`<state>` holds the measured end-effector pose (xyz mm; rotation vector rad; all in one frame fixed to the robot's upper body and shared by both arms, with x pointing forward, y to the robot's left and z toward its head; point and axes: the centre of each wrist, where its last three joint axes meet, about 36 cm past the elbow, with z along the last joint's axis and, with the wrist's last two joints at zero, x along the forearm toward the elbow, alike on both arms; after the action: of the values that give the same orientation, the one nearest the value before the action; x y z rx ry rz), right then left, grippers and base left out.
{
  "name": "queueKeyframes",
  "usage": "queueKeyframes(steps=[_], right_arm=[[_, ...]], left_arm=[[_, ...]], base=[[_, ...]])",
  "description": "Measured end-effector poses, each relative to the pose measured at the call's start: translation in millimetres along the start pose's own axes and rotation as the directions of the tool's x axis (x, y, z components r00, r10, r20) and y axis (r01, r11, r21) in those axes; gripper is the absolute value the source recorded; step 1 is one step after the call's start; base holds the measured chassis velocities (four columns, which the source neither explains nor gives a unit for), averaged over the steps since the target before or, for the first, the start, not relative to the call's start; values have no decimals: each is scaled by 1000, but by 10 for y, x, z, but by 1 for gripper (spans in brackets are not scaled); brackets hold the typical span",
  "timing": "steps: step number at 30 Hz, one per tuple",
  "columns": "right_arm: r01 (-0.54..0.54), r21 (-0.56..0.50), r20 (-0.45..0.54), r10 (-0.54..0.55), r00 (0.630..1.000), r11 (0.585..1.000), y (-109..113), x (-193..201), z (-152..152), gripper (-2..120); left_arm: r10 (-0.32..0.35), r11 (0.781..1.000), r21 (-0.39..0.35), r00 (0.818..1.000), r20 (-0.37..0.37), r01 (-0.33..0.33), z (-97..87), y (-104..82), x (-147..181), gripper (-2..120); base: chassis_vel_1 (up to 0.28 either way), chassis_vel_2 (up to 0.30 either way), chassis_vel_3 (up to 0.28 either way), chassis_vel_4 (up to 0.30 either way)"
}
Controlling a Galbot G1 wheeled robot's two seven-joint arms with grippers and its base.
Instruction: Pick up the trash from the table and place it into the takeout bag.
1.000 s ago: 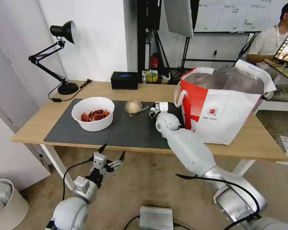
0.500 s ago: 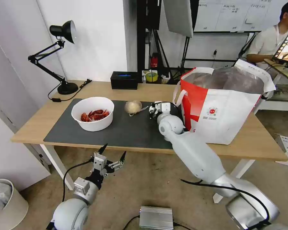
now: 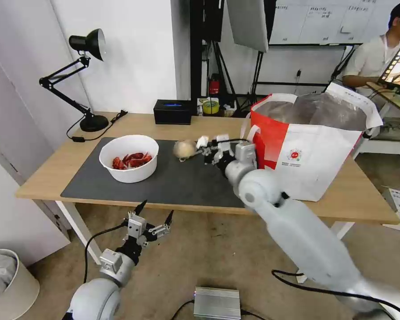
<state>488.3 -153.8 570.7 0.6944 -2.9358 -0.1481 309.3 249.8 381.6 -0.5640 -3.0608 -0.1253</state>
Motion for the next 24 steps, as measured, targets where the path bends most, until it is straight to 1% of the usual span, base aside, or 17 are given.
queueKeyframes(steps=[2, 3, 4, 7, 8, 11, 12, 15, 16, 17, 19, 20, 23, 24], right_arm=[[-42, 20, 48, 41, 998, 999, -215, 206, -260, 0], [-42, 20, 48, 41, 998, 999, -215, 206, -260, 0], [-54, 26, 55, 52, 997, 998, -271, 250, -322, 0], [-143, 56, 94, 137, 986, 988, -632, 486, -675, 0], [-143, 56, 94, 137, 986, 988, -632, 486, -675, 0], [-219, 59, 115, 212, 971, 974, -899, 637, -910, 0], [-219, 59, 115, 212, 971, 974, -899, 637, -910, 0], [-291, 50, 103, 285, 953, 955, -1166, 741, -1066, 0], [-291, 50, 103, 285, 953, 955, -1166, 741, -1066, 0], [-308, 45, 94, 303, 948, 950, -1220, 755, -1096, 0], [-362, 24, 53, 361, 931, 932, -1389, 771, -1148, 0], [-362, 24, 53, 361, 931, 932, -1389, 771, -1148, 0], [-398, 11, 14, 398, 917, 917, -1529, 754, -1126, 0], [-398, 11, 14, 398, 917, 917, -1529, 754, -1126, 0]], left_arm=[[-1, 1000, -1, 1000, -3, 1, -12, -9, 20, 100], [-1, 1000, -1, 1000, -3, 1, -12, -9, 20, 100], [-1, 1000, -1, 1000, -3, 1, -15, -10, 21, 100], [3, 1000, 3, 1000, -1, -3, -22, -28, 5, 100], [3, 1000, 3, 1000, -1, -3, -22, -28, 5, 100], [10, 1000, 5, 1000, -2, -10, -9, -45, -22, 100], [10, 1000, 5, 1000, -2, -10, -9, -45, -22, 100], [23, 1000, 9, 1000, 1, -23, 2, -79, -67, 100], [23, 1000, 9, 1000, 1, -23, 2, -79, -67, 100], [26, 1000, 13, 1000, 2, -26, 5, -96, -80, 100], [36, 999, 21, 999, 5, -36, 11, -143, -110, 100], [36, 999, 21, 999, 5, -36, 11, -143, -110, 100], [43, 999, 23, 999, 8, -43, 7, -171, -128, 100], [43, 999, 23, 999, 8, -43, 7, -171, -128, 100]], base=[[0, 0, 0, 0], [0, 0, 0, 0], [0, 0, 0, 0], [0, 0, 0, 0], [0, 0, 0, 0], [0, 0, 0, 0], [0, 0, 0, 0], [0, 0, 0, 0], [0, 0, 0, 0], [0, 0, 0, 0], [0, 0, 0, 0], [0, 0, 0, 0], [0, 0, 0, 0], [0, 0, 0, 0]])
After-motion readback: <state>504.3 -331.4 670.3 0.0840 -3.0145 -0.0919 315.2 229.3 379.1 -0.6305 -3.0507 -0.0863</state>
